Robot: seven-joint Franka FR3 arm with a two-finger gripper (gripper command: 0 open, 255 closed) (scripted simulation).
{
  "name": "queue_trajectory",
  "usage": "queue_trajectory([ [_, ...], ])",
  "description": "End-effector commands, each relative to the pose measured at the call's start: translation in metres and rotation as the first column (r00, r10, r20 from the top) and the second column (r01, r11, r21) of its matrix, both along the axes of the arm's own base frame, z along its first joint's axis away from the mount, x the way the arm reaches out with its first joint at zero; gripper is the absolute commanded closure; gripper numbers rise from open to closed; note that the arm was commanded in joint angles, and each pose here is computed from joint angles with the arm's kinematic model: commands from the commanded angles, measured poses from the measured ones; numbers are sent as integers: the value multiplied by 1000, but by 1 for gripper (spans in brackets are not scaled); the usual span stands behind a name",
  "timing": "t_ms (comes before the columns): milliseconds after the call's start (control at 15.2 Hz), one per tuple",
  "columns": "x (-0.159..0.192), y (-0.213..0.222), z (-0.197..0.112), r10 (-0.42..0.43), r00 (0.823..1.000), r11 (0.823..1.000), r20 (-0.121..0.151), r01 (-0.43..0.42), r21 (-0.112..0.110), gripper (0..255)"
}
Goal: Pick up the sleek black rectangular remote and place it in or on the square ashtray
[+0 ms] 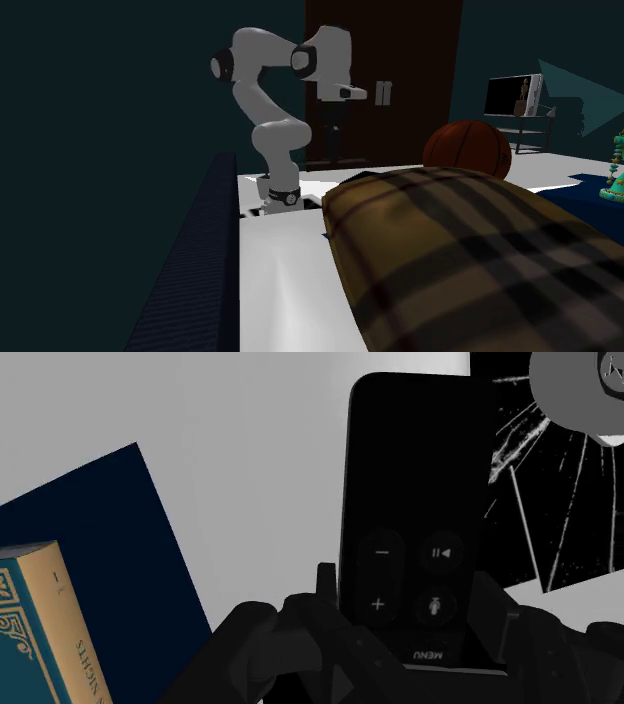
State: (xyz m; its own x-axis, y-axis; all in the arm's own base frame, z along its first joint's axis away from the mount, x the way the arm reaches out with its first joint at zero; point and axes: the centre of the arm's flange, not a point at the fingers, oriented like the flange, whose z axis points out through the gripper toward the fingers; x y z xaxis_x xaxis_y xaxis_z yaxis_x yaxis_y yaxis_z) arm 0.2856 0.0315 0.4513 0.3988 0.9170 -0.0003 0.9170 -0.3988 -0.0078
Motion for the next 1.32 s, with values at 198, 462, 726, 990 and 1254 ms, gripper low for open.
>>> queue_trajectory([
  [198, -1, 65, 2, -2, 1000, 1000, 0, 2, 1, 255],
  [462, -2, 117, 2, -2, 1000, 1000, 0, 2, 1, 255],
  [726, -3, 170, 3, -2, 1000, 1000, 0, 2, 1, 255],
  [990, -3, 177, -12, -2, 1000, 1000, 0, 2, 1, 255],
  [1254, -3, 177, -34, -2, 1000, 1000, 0, 2, 1, 255],
])
